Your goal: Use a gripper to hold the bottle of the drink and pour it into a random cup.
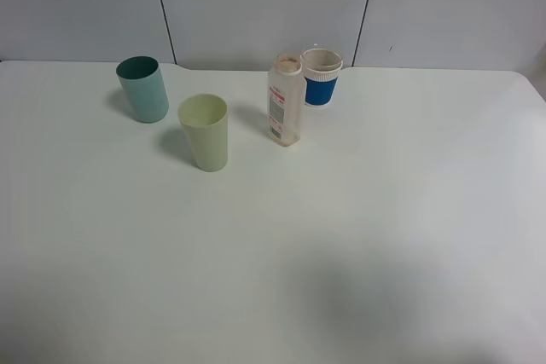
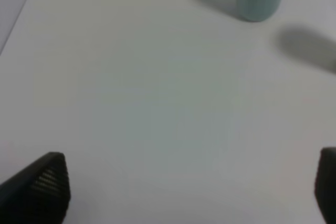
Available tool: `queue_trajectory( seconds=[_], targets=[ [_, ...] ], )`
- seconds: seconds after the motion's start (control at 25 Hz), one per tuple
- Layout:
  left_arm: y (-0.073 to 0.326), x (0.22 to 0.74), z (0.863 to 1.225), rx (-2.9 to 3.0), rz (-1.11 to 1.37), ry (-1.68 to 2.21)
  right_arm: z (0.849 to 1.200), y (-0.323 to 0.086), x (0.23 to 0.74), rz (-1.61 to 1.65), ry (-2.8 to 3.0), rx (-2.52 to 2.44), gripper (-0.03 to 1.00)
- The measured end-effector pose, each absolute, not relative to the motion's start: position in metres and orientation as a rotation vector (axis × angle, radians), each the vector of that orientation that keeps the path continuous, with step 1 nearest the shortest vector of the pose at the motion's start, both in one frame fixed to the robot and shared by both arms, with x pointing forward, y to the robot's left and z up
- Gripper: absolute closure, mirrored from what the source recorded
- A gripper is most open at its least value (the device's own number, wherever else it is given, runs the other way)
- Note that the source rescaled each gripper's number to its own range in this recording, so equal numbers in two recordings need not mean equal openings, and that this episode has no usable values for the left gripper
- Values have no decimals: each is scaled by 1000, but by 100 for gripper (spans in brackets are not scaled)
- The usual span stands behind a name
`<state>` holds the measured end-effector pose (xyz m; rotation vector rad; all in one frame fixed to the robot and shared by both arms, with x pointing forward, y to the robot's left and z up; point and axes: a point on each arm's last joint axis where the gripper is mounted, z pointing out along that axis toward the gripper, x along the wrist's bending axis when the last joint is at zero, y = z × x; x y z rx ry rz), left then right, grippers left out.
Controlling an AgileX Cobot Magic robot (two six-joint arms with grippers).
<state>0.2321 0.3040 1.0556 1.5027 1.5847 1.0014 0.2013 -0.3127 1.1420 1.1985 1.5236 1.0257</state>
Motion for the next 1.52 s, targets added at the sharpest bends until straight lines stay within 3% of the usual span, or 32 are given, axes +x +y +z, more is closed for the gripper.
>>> queue_trajectory(
  seconds=[0.48,1.52],
  targets=[
    [304,232,1056,1503,1001,1585,1084,-296,235,1081,1698,1284,-3],
    [304,232,1056,1503,1001,1585,1054,-299,233,1011,1743,1339,-3]
  ],
)
